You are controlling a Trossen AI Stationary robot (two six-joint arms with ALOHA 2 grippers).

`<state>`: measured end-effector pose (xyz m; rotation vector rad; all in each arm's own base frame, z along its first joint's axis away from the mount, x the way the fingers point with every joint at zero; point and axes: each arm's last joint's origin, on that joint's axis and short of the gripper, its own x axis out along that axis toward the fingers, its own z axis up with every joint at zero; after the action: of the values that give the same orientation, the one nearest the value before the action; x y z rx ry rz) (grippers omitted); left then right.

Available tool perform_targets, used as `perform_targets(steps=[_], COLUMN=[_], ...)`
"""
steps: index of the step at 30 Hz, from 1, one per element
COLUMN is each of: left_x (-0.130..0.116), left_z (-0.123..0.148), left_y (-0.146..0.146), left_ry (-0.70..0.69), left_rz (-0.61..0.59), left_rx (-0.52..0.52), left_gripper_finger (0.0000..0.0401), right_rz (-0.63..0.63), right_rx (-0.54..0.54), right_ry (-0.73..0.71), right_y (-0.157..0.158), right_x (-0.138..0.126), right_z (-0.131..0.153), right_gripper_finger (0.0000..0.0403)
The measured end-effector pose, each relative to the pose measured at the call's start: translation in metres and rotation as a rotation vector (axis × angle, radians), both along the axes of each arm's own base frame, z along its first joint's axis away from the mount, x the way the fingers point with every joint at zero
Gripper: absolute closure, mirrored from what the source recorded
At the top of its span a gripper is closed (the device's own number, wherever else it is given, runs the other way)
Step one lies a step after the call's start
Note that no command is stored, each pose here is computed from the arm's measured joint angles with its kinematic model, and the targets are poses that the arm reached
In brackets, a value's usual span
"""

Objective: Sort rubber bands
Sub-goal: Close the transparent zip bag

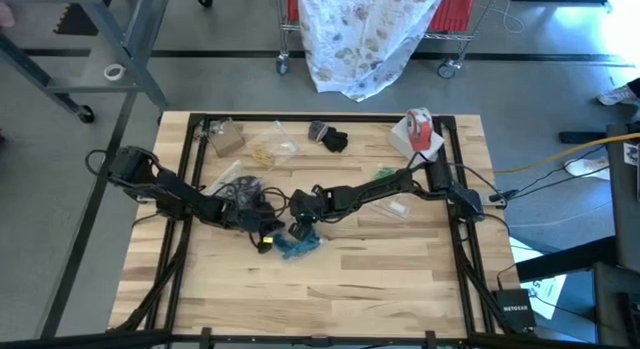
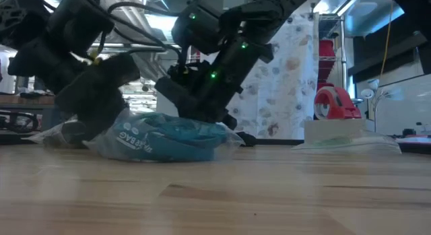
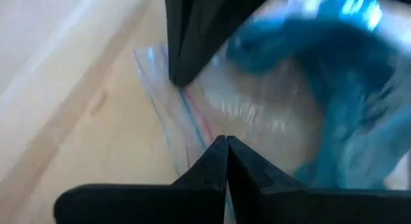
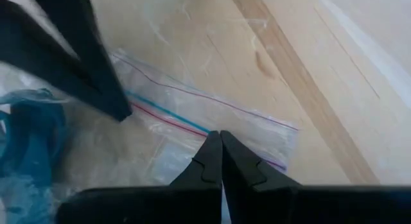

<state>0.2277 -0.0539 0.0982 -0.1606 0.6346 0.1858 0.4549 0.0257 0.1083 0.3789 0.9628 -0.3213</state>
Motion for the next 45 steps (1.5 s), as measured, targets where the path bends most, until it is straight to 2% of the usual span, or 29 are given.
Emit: perform_targets(steps=[7,14,24,45], left_x=[0.005,0.005,0.001,-0.025], left_z=[0.011,-0.006,-0.014,-0.007], left_y=[0.002,0.009,0.008,-0.026], left_ry=[-0.077,0.024,0.116,0.195], left_rz=[-0.022,-0.014,-0.015,-0.067], left_rx=[0.035,0.084,0.110,0.024], left_gripper_finger=[0.0401,0.0401,0.0401,0.0401], right_rz=[0.000,0.001,0.001,-0.029], right_rx=[0.004,0.008,0.006,-0.002], right_ry=[0.005,0.007,0.014,0.065], right_y=[0.000,0.000,0.000,-0.003], right_x=[0.000,-0.001,-0.001,-0.005], right_z=[-0.001,-0.002,-0.002,-0.004], right_gripper_finger=[0.0403,0.0403,0.0403,0.0403])
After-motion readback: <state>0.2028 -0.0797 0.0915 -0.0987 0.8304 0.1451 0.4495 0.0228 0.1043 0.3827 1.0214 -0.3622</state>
